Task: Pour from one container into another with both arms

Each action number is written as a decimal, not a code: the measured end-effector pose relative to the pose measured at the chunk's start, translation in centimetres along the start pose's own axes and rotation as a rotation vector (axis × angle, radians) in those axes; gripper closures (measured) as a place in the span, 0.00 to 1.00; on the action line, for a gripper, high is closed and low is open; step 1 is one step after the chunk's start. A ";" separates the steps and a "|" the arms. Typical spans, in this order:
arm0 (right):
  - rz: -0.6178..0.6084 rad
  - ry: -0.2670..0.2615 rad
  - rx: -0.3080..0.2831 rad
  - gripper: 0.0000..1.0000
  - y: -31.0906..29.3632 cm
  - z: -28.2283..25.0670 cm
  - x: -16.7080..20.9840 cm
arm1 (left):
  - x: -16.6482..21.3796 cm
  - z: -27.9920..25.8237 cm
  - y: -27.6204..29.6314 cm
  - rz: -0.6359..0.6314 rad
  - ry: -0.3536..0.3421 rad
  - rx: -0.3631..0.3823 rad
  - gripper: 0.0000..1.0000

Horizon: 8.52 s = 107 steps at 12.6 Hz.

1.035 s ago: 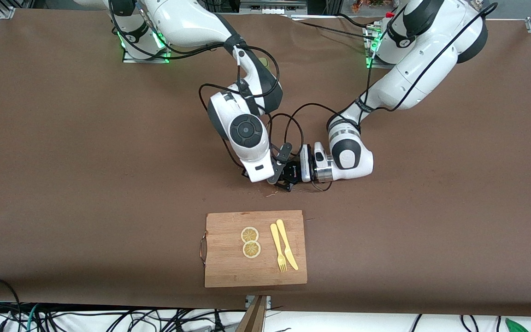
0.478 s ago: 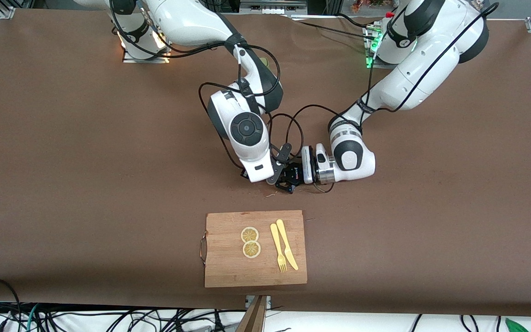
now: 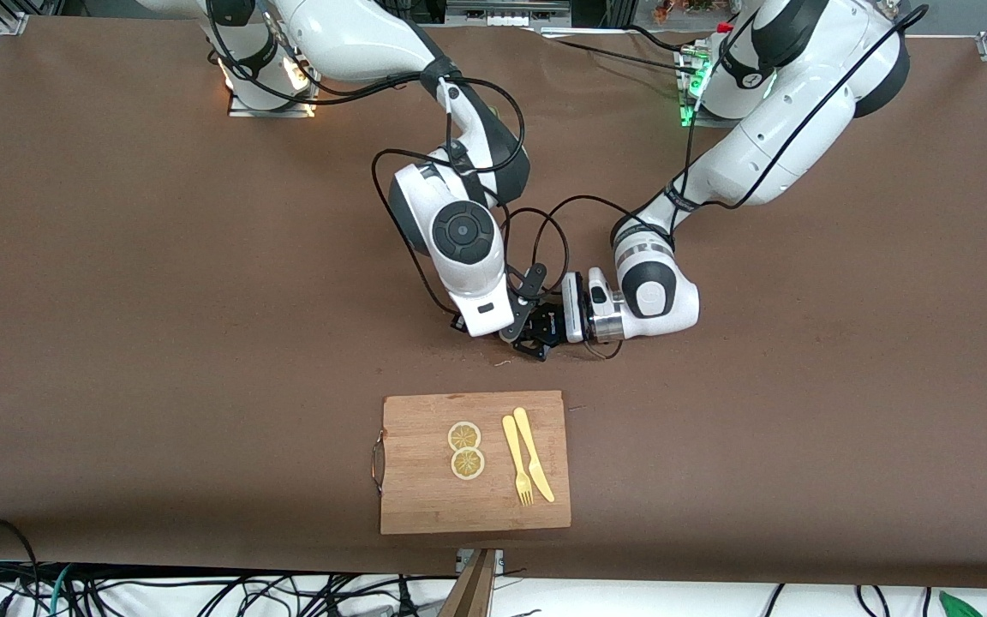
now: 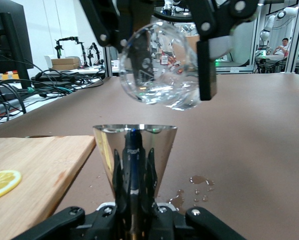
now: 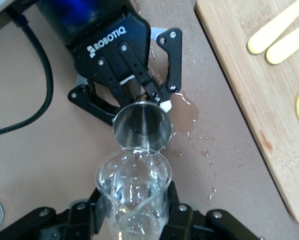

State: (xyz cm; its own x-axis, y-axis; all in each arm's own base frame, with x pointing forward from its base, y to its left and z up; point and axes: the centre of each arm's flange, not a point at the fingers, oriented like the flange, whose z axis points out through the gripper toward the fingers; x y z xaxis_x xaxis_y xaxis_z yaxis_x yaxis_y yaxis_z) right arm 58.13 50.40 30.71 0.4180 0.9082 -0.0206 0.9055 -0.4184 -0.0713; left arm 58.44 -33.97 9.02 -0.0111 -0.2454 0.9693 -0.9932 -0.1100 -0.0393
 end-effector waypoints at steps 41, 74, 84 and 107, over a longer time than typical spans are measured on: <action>-0.320 0.947 0.223 0.51 25.3 16.6 -58.3 | -14.5 -48.4 -2.0 -0.117 0.120 -0.076 0.92; 0.612 -0.114 -0.025 0.00 18.3 -13.5 -41.1 | -0.1 -62.5 -4.1 -0.229 -0.259 -0.050 0.00; 1.205 -0.114 -0.098 0.00 15.8 -27.6 -45.5 | 21.9 -59.8 -7.1 -0.748 -0.751 0.273 0.00; 1.213 0.037 -0.057 0.00 18.8 -29.1 -49.7 | 42.3 -47.1 3.2 -1.185 -1.174 0.842 0.00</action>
State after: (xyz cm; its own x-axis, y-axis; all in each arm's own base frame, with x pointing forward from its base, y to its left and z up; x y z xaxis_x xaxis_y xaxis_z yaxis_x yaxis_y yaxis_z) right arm 56.53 -2.89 59.44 0.9972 -0.0739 -0.0145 -0.0736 -0.9971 0.0187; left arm 49.28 0.67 61.29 0.9930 -0.1080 -0.0478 -0.1084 -0.9941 -0.0052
